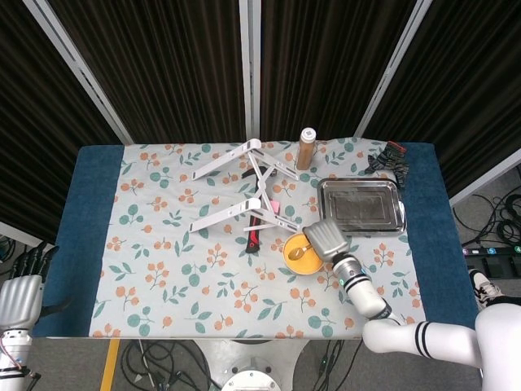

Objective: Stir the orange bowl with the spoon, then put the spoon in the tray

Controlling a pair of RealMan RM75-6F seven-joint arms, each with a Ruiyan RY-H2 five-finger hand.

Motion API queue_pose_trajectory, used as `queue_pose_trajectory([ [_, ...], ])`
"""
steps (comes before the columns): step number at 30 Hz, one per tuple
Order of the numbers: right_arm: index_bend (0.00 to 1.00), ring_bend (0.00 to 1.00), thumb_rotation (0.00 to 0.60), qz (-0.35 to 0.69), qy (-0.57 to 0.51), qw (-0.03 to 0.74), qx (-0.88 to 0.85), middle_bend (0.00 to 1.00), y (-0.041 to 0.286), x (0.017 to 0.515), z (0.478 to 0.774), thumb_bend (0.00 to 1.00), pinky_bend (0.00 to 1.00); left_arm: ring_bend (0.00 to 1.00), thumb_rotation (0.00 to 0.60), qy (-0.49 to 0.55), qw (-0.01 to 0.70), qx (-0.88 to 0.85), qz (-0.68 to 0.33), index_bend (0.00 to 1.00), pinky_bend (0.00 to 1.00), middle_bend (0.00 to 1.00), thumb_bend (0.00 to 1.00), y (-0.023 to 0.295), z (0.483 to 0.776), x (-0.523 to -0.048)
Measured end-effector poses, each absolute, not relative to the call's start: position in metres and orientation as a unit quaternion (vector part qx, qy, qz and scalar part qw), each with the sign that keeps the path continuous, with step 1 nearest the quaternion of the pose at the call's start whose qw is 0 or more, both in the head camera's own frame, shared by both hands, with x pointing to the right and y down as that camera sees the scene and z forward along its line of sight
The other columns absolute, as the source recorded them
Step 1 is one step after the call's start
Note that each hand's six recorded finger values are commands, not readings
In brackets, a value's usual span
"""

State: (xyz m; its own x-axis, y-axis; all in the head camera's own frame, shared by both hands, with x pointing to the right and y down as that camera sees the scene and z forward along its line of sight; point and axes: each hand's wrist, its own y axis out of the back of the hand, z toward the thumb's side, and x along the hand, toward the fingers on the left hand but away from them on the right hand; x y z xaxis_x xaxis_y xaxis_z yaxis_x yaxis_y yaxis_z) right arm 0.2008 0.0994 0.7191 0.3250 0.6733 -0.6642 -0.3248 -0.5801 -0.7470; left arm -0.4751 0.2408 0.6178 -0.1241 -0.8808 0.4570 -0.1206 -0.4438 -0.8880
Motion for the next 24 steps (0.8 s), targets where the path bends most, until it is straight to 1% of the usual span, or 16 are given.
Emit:
queue_pose_trajectory([
  [4,0.58,1.00,0.600,0.558,-0.122,0.459,-0.680,0.98,0.098,0.199,0.712,0.35,1.00,0.04,0.600,0.428,0.310,-0.585,-0.615,0.16,0.09,0.08,0.07,0.240,0.617,-0.475],
  [8,0.59,1.00,0.600,0.550,-0.102,0.496,-0.664,0.98,0.096,0.199,0.703,0.35,1.00,0.04,0.600,0.428,0.310,-0.586,-0.614,0.16,0.09,0.08,0.07,0.241,0.616,-0.474],
  [15,0.61,1.00,0.600,0.533,-0.045,0.588,-0.607,0.98,0.089,0.193,0.690,0.35,1.00,0.05,0.600,0.430,0.311,-0.586,-0.612,0.16,0.09,0.08,0.07,0.241,0.615,-0.472],
  [24,0.64,1.00,0.600,0.499,0.054,0.702,-0.505,0.98,0.080,0.187,0.690,0.36,1.00,0.04,0.600,0.432,0.307,-0.586,-0.614,0.16,0.09,0.08,0.07,0.244,0.614,-0.472],
])
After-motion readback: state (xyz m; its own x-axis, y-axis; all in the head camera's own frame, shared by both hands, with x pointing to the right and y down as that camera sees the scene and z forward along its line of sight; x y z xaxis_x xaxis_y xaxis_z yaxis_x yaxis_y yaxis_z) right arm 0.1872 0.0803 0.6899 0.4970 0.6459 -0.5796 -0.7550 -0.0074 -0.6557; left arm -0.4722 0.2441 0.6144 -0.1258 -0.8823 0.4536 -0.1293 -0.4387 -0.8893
